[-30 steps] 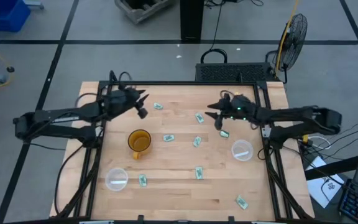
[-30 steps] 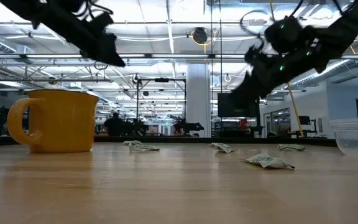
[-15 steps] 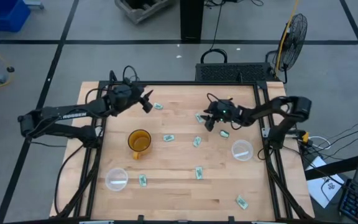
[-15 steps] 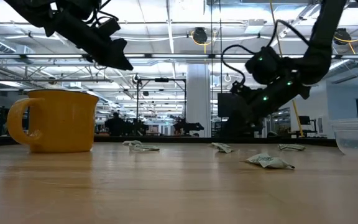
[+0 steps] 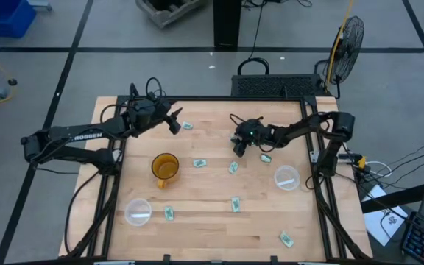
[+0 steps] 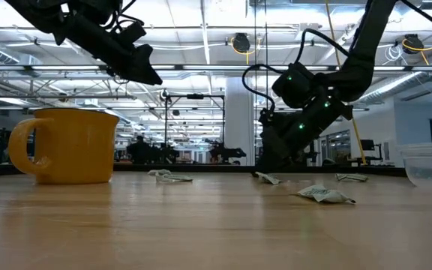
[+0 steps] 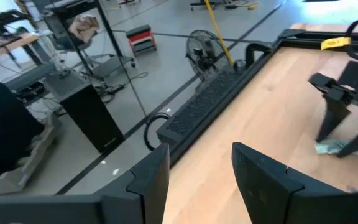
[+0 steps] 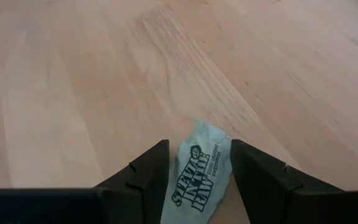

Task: Pick and place Stevia / Truvia into bins
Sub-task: Put the stevia packet into the right transparent container

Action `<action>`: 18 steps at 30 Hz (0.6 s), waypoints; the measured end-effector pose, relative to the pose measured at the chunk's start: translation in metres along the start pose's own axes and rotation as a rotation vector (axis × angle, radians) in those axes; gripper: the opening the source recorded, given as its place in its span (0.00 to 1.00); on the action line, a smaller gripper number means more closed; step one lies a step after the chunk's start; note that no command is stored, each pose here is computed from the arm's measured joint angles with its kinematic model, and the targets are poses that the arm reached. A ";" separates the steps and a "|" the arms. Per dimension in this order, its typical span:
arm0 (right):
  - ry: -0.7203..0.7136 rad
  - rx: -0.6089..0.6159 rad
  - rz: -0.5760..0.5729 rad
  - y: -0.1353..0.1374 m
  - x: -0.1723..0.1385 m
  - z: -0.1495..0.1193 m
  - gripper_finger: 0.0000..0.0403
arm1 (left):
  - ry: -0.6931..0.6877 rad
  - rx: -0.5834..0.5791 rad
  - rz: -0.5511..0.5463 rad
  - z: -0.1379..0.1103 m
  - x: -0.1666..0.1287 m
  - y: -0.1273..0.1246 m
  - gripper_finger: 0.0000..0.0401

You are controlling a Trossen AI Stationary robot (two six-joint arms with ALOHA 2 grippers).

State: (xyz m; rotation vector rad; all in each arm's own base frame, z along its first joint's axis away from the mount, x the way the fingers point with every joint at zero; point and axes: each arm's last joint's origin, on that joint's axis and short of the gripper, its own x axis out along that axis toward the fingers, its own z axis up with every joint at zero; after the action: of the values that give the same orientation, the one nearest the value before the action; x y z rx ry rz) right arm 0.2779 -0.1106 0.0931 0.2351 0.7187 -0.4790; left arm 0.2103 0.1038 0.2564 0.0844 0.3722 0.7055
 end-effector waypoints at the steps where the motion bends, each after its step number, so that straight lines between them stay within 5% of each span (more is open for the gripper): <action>1: -0.002 -0.001 -0.015 0.000 0.000 0.000 0.39 | 0.001 -0.007 -0.002 0.000 0.000 0.000 0.45; 13: -0.012 0.003 -0.017 0.003 -0.003 0.002 0.04 | 0.054 -0.016 -0.003 -0.005 0.000 0.000 0.45; 18: -0.028 -0.007 0.007 0.012 -0.022 0.012 0.03 | 0.072 -0.013 -0.002 -0.007 0.000 -0.001 0.45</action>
State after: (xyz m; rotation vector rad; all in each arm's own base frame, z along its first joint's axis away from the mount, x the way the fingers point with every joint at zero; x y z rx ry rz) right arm 0.2758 -0.0973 0.1172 0.2239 0.6919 -0.4727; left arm 0.2079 0.1028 0.2496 0.0466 0.4370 0.7096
